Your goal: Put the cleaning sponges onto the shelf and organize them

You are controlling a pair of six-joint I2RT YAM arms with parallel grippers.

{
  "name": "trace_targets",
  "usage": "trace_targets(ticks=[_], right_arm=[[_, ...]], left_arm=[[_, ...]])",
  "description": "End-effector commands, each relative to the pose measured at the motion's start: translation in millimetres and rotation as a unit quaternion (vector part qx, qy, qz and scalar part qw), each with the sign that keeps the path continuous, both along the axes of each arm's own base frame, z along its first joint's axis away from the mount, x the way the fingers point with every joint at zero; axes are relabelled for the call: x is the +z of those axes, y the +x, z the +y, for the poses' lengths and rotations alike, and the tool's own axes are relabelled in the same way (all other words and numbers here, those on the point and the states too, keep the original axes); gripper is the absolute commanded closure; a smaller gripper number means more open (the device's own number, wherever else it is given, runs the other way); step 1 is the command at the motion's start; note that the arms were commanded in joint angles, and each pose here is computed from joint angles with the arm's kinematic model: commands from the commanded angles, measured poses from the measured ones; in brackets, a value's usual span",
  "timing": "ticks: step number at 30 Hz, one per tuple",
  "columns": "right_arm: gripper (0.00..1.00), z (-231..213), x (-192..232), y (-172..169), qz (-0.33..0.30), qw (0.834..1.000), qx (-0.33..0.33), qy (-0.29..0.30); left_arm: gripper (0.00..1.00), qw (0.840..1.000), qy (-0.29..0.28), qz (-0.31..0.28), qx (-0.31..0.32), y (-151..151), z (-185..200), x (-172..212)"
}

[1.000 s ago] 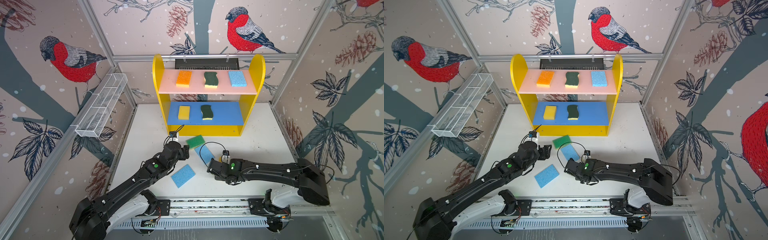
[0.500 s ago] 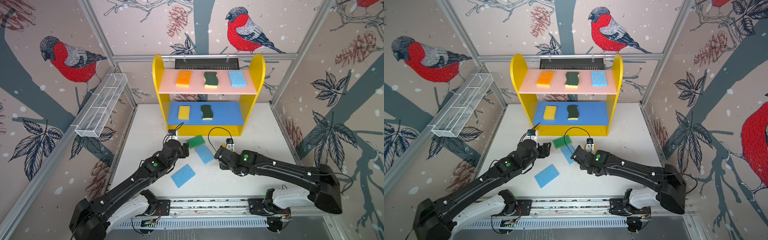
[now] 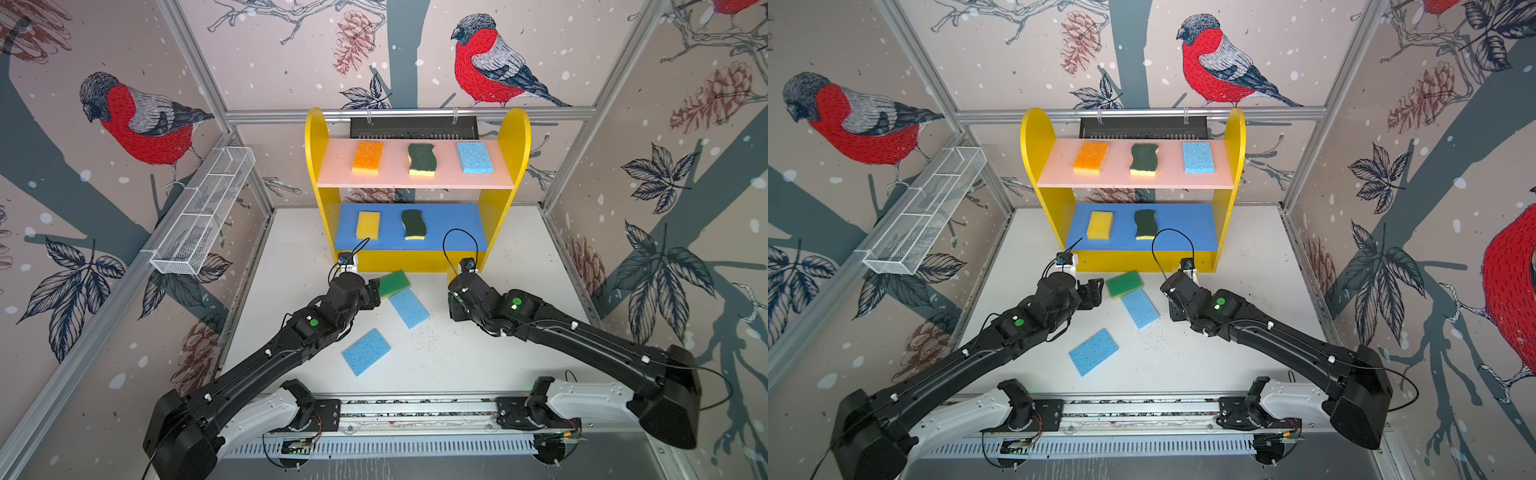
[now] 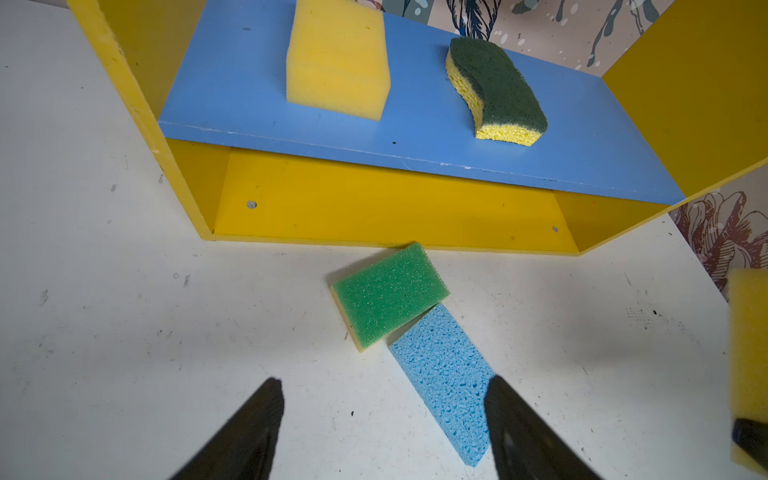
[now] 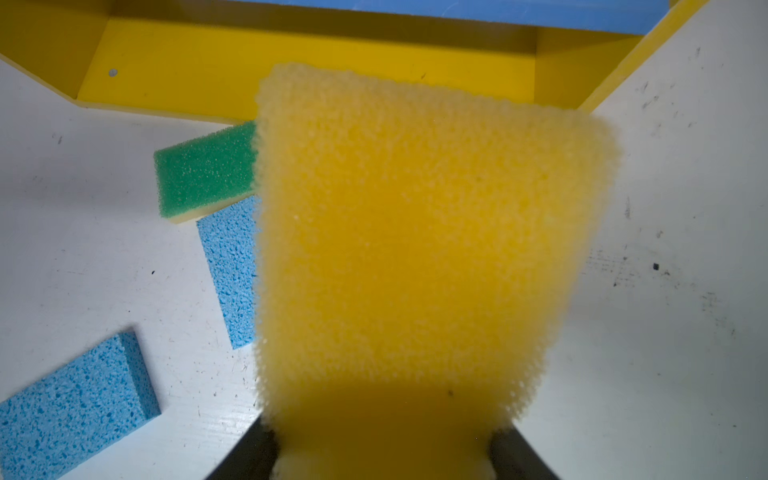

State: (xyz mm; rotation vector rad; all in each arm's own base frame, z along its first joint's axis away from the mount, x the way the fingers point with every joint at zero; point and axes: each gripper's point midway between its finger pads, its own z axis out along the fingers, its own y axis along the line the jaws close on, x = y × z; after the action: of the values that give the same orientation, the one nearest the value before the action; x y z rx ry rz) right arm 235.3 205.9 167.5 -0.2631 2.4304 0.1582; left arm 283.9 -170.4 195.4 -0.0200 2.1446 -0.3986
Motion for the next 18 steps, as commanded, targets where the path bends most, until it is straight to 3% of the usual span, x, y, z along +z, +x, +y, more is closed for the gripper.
trace_targets(ticks=[1, 13, 18], right_arm=[[0.40, 6, 16, 12, -0.032, 0.999, 0.027, 0.002], [0.40, 2, 40, 56, -0.067, 0.997, 0.033, -0.003], [0.40, 5, 30, 72, -0.055, 0.997, 0.038, -0.031]], left_arm=[[0.23, 1.000, 0.000, -0.021, 0.009, 8, 0, 12], [0.23, 0.999, 0.005, -0.029, 0.013, 16, -1, 22], [0.23, 0.999, 0.006, -0.039, 0.018, 18, 2, 31]])
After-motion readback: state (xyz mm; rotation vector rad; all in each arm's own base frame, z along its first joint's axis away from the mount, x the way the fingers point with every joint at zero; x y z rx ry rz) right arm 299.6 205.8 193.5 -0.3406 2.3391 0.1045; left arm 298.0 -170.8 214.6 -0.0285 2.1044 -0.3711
